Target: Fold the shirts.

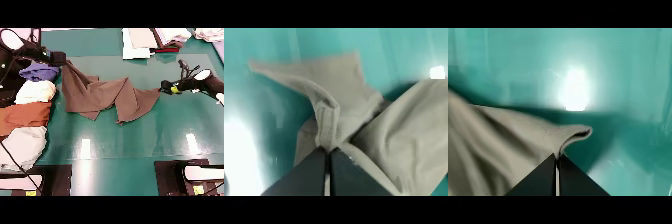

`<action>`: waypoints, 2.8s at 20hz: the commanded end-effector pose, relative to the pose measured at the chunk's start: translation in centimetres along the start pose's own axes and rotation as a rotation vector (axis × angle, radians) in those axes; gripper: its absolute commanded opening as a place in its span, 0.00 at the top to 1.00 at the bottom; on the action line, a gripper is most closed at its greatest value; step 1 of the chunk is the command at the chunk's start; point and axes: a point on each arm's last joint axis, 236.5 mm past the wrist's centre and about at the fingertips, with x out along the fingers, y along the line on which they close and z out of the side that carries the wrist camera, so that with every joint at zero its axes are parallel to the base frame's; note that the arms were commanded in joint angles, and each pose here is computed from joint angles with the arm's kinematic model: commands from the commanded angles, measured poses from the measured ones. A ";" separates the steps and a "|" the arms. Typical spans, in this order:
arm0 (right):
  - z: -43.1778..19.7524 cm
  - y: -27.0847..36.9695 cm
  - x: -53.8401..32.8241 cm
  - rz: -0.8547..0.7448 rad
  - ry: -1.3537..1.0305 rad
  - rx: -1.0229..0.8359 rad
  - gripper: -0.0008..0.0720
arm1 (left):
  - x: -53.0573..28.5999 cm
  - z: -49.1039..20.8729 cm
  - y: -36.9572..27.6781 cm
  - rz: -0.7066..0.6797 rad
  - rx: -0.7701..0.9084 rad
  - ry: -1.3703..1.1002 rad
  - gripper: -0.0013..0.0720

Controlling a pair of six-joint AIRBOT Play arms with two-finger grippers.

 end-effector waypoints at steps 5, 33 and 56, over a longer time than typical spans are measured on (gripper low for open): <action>10.3 15.2 -25.9 0.075 -0.550 -0.409 0.97 | -27.0 11.6 -7.3 -0.001 0.154 -0.675 0.95; 6.8 2.6 -11.0 -0.136 0.055 -0.251 0.97 | 5.1 -3.2 2.6 0.039 0.009 0.267 0.19; -5.4 7.4 -16.5 -0.006 0.067 -0.176 0.38 | -2.1 -36.3 2.2 0.014 -0.407 0.627 0.18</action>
